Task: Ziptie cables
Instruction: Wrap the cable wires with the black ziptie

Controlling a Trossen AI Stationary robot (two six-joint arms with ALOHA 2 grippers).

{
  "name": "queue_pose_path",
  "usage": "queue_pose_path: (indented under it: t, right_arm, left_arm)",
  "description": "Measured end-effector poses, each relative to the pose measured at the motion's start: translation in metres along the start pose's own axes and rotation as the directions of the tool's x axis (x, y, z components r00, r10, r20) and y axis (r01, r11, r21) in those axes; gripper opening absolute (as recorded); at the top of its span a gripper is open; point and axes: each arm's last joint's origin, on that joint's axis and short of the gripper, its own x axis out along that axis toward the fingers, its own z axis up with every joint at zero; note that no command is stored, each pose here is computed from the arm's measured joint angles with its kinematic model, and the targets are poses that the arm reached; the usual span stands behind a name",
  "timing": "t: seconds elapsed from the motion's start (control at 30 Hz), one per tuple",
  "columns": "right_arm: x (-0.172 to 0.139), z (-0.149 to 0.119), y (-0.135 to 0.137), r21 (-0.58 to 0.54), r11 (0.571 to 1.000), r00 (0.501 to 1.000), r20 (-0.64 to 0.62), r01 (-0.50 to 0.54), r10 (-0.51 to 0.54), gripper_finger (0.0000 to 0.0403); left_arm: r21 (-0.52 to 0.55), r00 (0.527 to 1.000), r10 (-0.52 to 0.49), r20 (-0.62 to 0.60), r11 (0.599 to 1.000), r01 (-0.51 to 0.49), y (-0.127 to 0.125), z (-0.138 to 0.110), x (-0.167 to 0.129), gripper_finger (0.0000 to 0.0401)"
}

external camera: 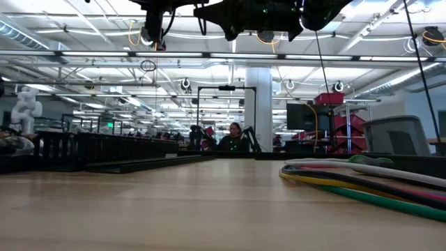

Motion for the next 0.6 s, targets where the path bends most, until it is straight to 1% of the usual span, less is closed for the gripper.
queue_pose_path:
  t: [0.07, 0.17, 0.53, 0.6]
  right_arm:
    - [0.0, 0.0, 0.0, -0.001, 1.0, 1.0, 0.0, 0.0, 0.0, 0.0]
    - [-0.0001, 0.0001, -0.0001, 0.005, 1.0, 1.0, 0.001, -0.001, 0.001, 0.0]
    - [0.0, 0.0003, 0.0001, 0.007, 1.0, 1.0, 0.004, -0.006, 0.006, 0.0]
    - [0.0001, 0.0003, 0.0002, 0.007, 1.0, 1.0, 0.004, -0.006, 0.006, 0.0]
  left_arm:
    - [0.001, 1.0, 0.0, 0.0, 1.0, 0.0, 0.0, 0.0, 0.0, 0.0008]
    - [0.005, 1.0, 0.001, 0.001, 1.0, -0.001, 0.0001, 0.0001, 0.0001, 0.003]
    - [0.01, 1.0, -0.007, 0.002, 1.0, 0.007, -0.0005, 0.0003, 0.0001, 0.0136]
    - [0.027, 1.0, -0.017, -0.005, 0.999, 0.017, -0.0013, 0.0003, 0.0001, 0.0153]
